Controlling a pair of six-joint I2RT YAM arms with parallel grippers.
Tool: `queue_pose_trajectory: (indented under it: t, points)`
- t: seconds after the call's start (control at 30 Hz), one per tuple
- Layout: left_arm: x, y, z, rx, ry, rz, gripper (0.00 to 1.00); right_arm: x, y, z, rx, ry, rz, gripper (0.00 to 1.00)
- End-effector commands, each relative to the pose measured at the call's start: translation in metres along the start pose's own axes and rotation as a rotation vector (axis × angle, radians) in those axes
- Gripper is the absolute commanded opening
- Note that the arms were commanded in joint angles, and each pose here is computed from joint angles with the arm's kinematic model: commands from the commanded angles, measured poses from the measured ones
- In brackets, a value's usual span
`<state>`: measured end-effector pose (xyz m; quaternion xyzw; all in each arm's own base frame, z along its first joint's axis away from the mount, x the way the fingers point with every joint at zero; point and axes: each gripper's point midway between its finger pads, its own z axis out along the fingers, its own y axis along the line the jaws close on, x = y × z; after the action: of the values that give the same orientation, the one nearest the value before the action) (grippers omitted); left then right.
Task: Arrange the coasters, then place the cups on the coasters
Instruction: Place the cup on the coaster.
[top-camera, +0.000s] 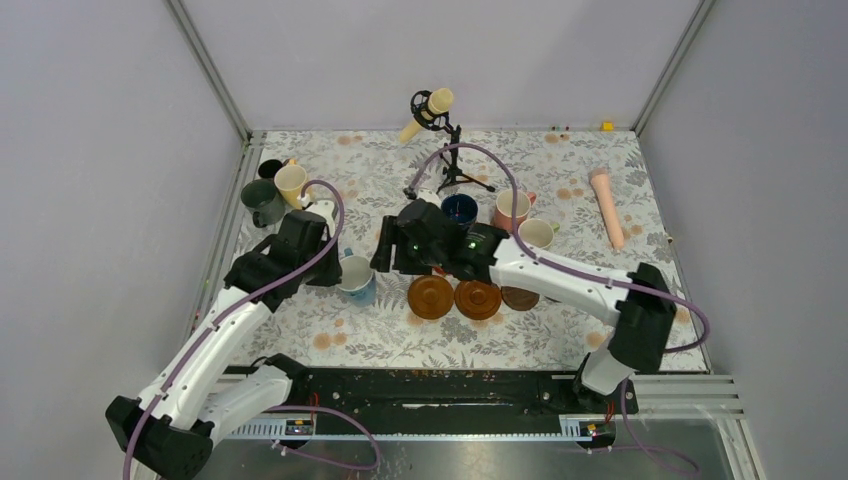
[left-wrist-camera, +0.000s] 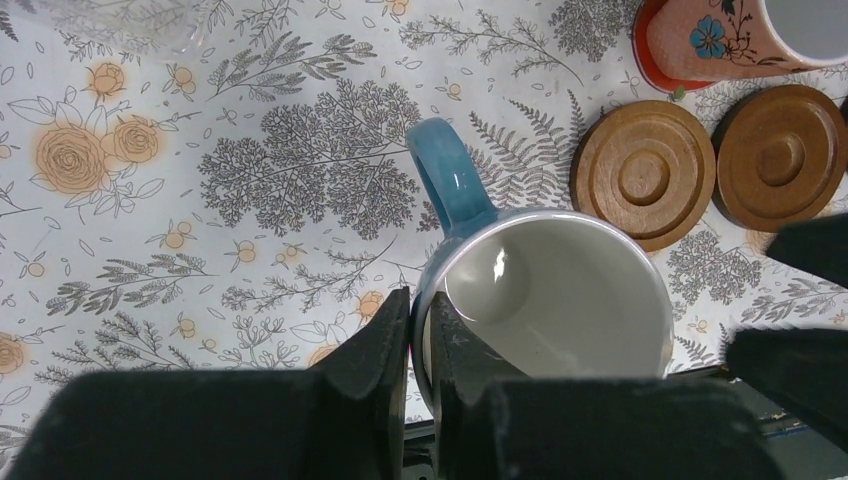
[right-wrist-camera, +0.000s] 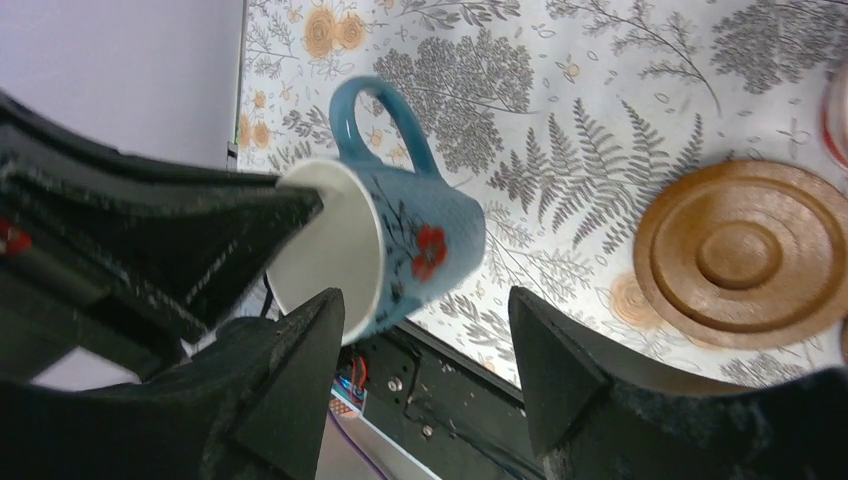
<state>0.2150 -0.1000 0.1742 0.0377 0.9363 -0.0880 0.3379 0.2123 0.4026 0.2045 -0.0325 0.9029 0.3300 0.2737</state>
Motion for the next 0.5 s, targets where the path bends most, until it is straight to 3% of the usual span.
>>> queue_pose_trajectory:
  t: [0.0, 0.27, 0.37, 0.47]
  points:
    - [-0.026, -0.013, -0.006, 0.065, -0.128, -0.003, 0.00, -0.013, 0.035, 0.015, -0.068, -0.010, 0.050, 0.68]
    - [-0.025, -0.017, -0.003, 0.088, -0.128, 0.001, 0.00, 0.006, 0.026, 0.047, -0.010, 0.068, 0.055, 0.60]
    - [-0.026, -0.016, -0.002, 0.083, -0.130, 0.007, 0.00, 0.010, 0.027, 0.051, -0.015, 0.088, 0.054, 0.44]
    - [-0.027, -0.020, -0.003, 0.102, -0.127, 0.016, 0.04, 0.006, 0.029, 0.049, -0.024, 0.073, 0.043, 0.22]
